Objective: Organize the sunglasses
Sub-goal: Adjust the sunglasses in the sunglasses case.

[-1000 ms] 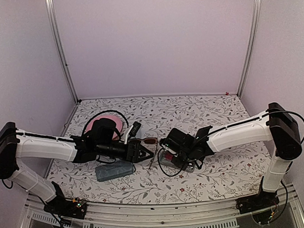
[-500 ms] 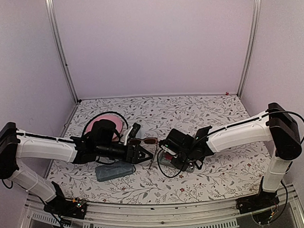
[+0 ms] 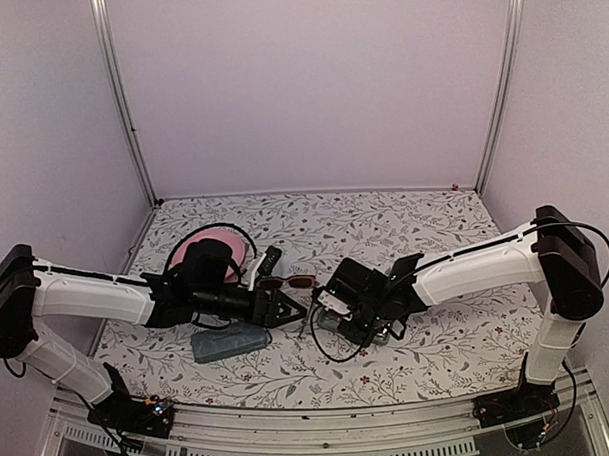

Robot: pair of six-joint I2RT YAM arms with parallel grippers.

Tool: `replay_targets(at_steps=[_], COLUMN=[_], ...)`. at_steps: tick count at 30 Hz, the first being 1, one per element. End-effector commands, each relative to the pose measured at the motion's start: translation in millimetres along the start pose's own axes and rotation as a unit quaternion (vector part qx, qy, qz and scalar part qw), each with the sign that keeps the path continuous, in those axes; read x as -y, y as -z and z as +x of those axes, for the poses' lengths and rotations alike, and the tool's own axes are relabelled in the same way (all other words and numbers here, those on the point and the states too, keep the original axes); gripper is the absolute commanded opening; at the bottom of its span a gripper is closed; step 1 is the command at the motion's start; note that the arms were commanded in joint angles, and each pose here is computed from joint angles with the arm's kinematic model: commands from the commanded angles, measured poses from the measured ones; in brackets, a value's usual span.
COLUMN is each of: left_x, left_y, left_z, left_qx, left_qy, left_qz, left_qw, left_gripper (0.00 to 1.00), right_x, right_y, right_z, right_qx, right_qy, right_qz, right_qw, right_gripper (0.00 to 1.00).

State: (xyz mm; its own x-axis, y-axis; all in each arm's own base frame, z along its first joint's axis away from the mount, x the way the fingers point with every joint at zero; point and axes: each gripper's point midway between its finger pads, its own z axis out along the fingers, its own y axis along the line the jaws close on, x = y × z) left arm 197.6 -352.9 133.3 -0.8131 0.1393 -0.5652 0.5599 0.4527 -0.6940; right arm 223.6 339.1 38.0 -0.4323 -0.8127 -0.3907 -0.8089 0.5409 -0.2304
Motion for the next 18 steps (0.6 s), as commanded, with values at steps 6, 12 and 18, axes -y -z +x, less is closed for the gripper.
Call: replay_targets(at_steps=[6,12,18], left_x=[-4.4,-5.1,-6.4], left_y=[-0.8,-1.1,-3.1], left_z=[0.8,0.7,2.1], left_qx=[0.001,0.002,-0.001], left_qy=[0.0,0.0,0.001], left_qz=[0.001,0.001,0.001], left_qw=[1.0,1.0,1.0], left_gripper=[0.74,0.74,0.74], right_x=[-6.4,7.2,13.4], right_y=[13.4,28.9,22.8], right_z=[-9.4,-19.2,-10.8], right_qx=[0.027,0.056,0.042], right_qy=[-0.001,-0.019,-0.015], right_qz=[-0.02,0.005,0.03], right_qw=[0.999,0.998,0.999], right_gripper=[0.44,0.6,0.85])
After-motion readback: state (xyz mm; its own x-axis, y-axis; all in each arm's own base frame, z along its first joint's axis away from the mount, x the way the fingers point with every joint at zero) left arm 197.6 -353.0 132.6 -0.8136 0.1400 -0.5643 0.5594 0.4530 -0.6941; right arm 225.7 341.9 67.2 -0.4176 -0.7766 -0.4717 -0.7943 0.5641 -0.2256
